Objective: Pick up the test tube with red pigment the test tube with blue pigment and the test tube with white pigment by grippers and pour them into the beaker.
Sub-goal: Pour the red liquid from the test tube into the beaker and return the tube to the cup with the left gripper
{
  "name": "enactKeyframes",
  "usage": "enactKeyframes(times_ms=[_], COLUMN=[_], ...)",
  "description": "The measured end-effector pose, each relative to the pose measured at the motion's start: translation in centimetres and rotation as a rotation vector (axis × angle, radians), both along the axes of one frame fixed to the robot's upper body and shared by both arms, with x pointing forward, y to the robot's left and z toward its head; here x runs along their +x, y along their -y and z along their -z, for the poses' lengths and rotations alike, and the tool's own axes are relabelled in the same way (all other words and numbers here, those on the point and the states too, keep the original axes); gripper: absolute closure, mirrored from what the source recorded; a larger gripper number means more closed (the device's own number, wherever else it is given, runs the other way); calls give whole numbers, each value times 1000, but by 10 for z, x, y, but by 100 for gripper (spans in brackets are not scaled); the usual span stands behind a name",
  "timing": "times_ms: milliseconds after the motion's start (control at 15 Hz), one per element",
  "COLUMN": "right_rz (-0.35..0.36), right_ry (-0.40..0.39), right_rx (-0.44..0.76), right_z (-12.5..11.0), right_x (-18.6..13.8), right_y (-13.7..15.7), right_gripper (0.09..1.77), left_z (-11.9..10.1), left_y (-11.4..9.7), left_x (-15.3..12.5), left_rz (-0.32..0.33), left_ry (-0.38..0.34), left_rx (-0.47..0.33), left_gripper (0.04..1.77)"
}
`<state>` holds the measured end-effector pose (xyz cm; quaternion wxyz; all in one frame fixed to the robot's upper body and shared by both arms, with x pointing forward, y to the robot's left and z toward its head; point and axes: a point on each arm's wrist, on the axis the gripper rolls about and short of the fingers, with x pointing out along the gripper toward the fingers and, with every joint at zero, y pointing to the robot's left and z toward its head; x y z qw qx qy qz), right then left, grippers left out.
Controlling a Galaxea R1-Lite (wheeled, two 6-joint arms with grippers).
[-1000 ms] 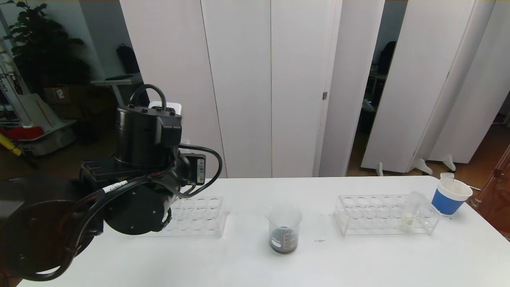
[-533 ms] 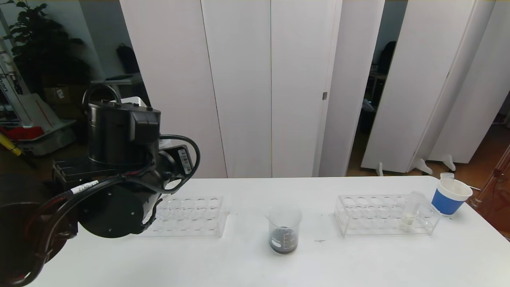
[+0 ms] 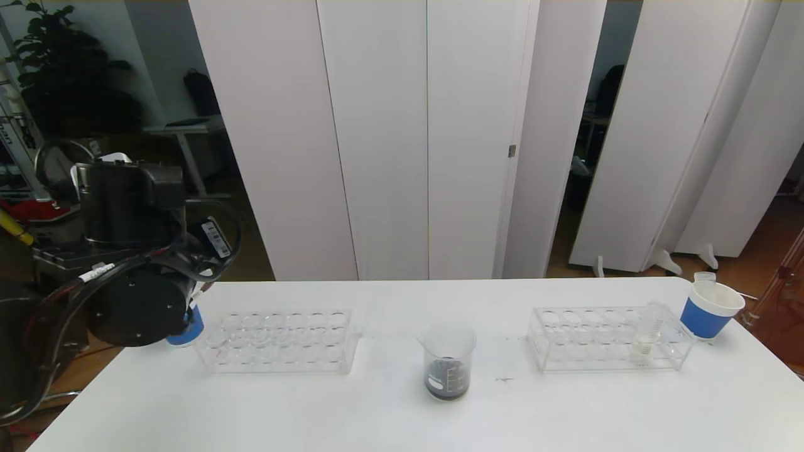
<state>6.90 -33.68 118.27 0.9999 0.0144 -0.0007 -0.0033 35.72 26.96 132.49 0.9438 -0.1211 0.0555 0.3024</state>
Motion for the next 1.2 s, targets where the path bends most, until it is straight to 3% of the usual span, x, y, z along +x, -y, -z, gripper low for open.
enactKeyframes(times_ms=[267, 400, 667, 800, 1200], right_rz=[0, 0, 0, 0, 0], right_ry=[0, 0, 0, 0, 0], right_rx=[0, 0, 0, 0, 0], right_z=[0, 0, 0, 0, 0], right_x=[0, 0, 0, 0, 0], right_y=[0, 0, 0, 0, 0], right_gripper=[11, 11, 11, 11, 11], left_z=[-6, -11, 5, 18, 63], left_y=[-51, -73, -106, -116, -129], left_x=[15, 24, 41, 50, 71], left_rz=[-173, -231, -331, -349, -305], left_ry=[99, 196, 235, 244, 188], left_rx=[-31, -47, -40, -39, -50], left_gripper=[123, 123, 123, 123, 123])
